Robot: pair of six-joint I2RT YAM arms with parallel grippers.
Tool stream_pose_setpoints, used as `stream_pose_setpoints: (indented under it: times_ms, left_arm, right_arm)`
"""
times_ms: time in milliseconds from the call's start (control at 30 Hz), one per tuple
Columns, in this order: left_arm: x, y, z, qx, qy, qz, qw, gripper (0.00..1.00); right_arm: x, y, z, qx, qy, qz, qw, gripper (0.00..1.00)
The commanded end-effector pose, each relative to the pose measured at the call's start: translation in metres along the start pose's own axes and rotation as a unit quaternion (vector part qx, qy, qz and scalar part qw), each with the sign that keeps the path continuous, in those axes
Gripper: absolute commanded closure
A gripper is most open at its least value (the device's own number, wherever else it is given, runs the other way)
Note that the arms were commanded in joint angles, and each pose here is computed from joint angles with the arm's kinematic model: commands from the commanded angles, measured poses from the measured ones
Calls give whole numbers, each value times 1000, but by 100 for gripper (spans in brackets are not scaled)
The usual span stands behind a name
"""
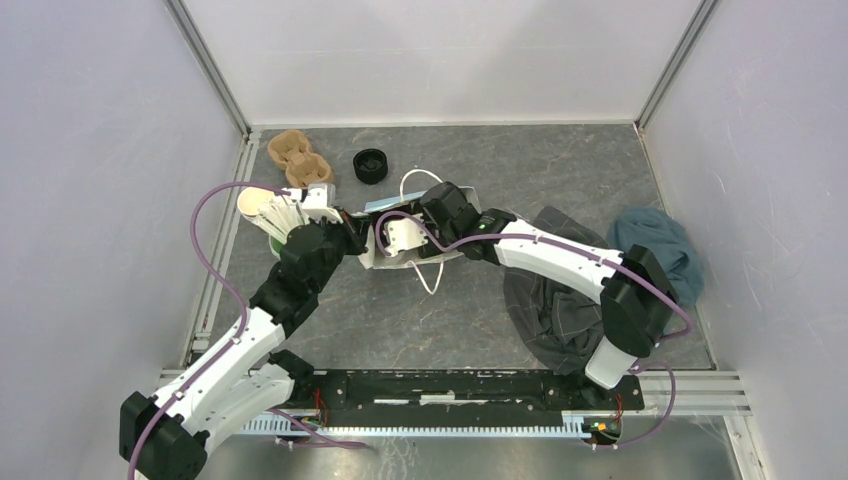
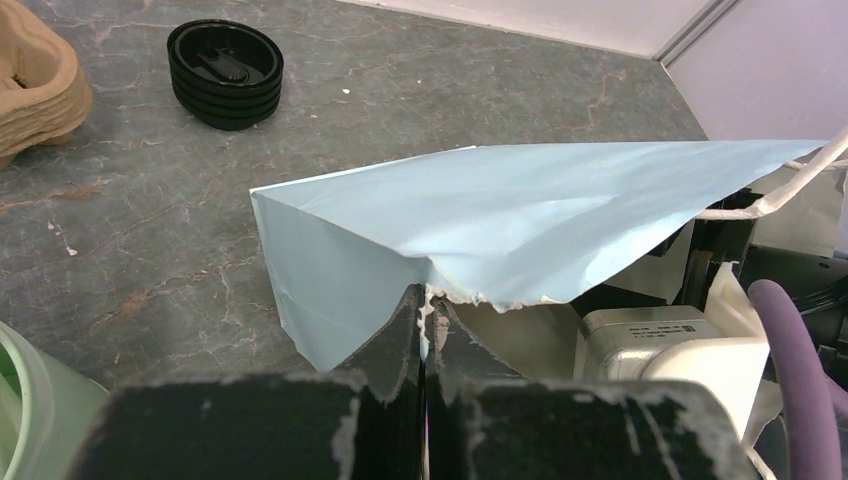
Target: Pack the takeout coffee
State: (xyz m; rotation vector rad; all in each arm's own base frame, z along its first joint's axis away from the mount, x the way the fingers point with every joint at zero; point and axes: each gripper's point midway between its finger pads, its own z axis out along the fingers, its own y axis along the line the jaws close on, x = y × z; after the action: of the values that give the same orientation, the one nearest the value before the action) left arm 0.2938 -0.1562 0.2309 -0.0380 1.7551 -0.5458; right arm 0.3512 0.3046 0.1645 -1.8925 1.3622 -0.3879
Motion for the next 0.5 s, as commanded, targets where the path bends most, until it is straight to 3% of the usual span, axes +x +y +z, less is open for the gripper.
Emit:
stream_pose_setpoints:
  times_ms: [0, 467]
  left_arm:
    - [-11, -6, -1, 6, -11, 12, 1000, 98]
    - [-10, -4, -2, 2, -8, 14, 1000, 98]
  right_arm:
    - [-10, -17, -11, 29, -36, 11, 999, 100]
    - [0, -20, -8, 41, -18, 28, 999, 100]
